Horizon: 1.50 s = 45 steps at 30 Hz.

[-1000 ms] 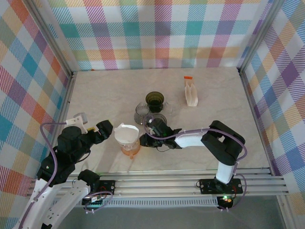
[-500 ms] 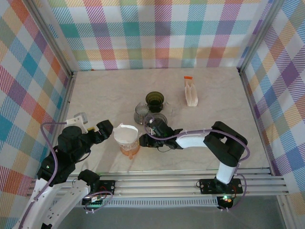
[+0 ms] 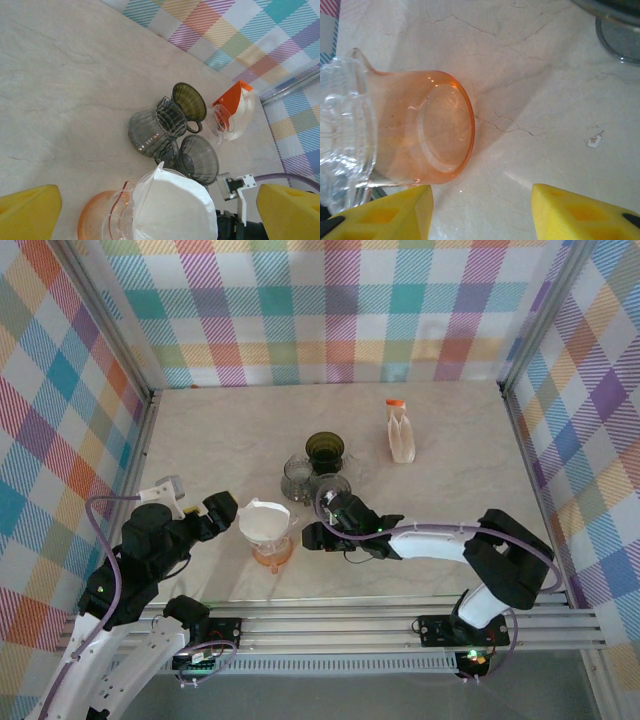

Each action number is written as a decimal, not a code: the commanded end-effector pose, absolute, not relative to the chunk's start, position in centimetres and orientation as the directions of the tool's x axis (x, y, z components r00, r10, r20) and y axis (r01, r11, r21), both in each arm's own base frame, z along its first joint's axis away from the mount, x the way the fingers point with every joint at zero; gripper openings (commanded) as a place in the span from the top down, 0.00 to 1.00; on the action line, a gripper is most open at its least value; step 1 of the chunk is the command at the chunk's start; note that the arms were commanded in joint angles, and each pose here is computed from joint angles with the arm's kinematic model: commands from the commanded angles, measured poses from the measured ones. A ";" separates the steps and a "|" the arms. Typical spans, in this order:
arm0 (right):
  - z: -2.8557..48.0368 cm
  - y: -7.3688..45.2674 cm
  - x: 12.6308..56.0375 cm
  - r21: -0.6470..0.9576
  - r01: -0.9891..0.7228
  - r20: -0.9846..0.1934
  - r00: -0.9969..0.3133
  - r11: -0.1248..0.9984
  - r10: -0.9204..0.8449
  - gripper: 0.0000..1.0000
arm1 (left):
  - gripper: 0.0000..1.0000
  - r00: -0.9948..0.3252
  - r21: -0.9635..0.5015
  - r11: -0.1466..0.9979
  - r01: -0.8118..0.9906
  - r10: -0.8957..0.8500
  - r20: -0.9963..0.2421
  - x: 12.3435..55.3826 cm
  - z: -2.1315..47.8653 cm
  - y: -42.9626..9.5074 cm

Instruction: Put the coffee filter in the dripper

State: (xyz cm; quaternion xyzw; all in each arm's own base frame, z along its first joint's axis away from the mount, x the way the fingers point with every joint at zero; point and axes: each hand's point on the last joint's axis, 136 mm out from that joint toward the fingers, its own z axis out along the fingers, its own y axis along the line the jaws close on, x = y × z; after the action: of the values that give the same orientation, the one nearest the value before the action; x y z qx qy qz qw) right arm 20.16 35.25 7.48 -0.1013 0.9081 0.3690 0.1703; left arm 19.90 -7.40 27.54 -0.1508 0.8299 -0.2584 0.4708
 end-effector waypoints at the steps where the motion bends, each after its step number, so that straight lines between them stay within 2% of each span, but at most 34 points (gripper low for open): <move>1: 8.3 34.1 19.4 0.602 -0.347 -0.413 -0.906 0.719 -0.091 0.43 | 0.00 -0.492 -0.568 0.823 0.009 -0.491 -0.719 19.8 28.8 -7.3; 6: 11.2 32.4 18.9 0.568 -0.387 -0.463 -0.880 0.726 -0.107 0.40 | 0.00 -0.496 -0.564 0.826 0.006 -0.487 -0.719 19.8 28.6 -7.2; 10: 14.4 30.1 19.7 0.471 -0.406 -0.517 -0.847 0.783 -0.128 0.39 | 0.00 -0.496 -0.560 0.828 -0.001 -0.487 -0.719 19.9 28.3 -7.1; 15: 15.8 26.4 23.1 0.379 -0.320 -0.491 -0.865 0.868 -0.104 0.40 | 0.00 -0.501 -0.558 0.830 -0.006 -0.486 -0.716 20.0 28.0 -7.2; 18: 16.2 25.8 25.3 0.336 -0.329 -0.504 -0.855 0.882 -0.127 0.39 | 0.00 -0.510 -0.561 0.828 -0.010 -0.487 -0.709 20.0 27.7 -7.3; 26: 14.9 22.7 32.7 0.277 -0.195 -0.490 -0.871 0.941 -0.036 0.40 | 0.00 -0.529 -0.564 0.826 -0.028 -0.490 -0.693 20.1 26.8 -7.4; 32: 13.2 22.9 37.0 0.264 -0.114 -0.490 -0.871 0.958 0.032 0.41 | 0.00 -0.529 -0.562 0.826 -0.037 -0.493 -0.691 20.1 26.5 -7.3; 41: 9.7 22.8 40.7 0.218 -0.028 -0.419 -0.905 0.976 0.068 0.50 | 0.00 -0.531 -0.556 0.830 -0.049 -0.493 -0.689 19.8 26.1 -7.0; 43: 9.3 22.4 41.1 0.197 -0.013 -0.416 -0.907 0.980 0.071 0.54 | 0.00 -0.530 -0.556 0.830 -0.049 -0.493 -0.690 19.7 26.2 -7.0; 45: 9.0 22.0 41.2 0.185 -0.001 -0.415 -0.907 0.983 0.077 0.62 | 0.00 -0.526 -0.555 0.830 -0.047 -0.493 -0.693 19.6 26.3 -6.8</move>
State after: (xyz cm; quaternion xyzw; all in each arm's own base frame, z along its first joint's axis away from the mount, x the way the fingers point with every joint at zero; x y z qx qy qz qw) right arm 40.77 23.02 8.82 0.0060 0.9702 0.1109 0.2154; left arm 19.92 -7.35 26.67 -0.1540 0.8382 -0.2501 0.4596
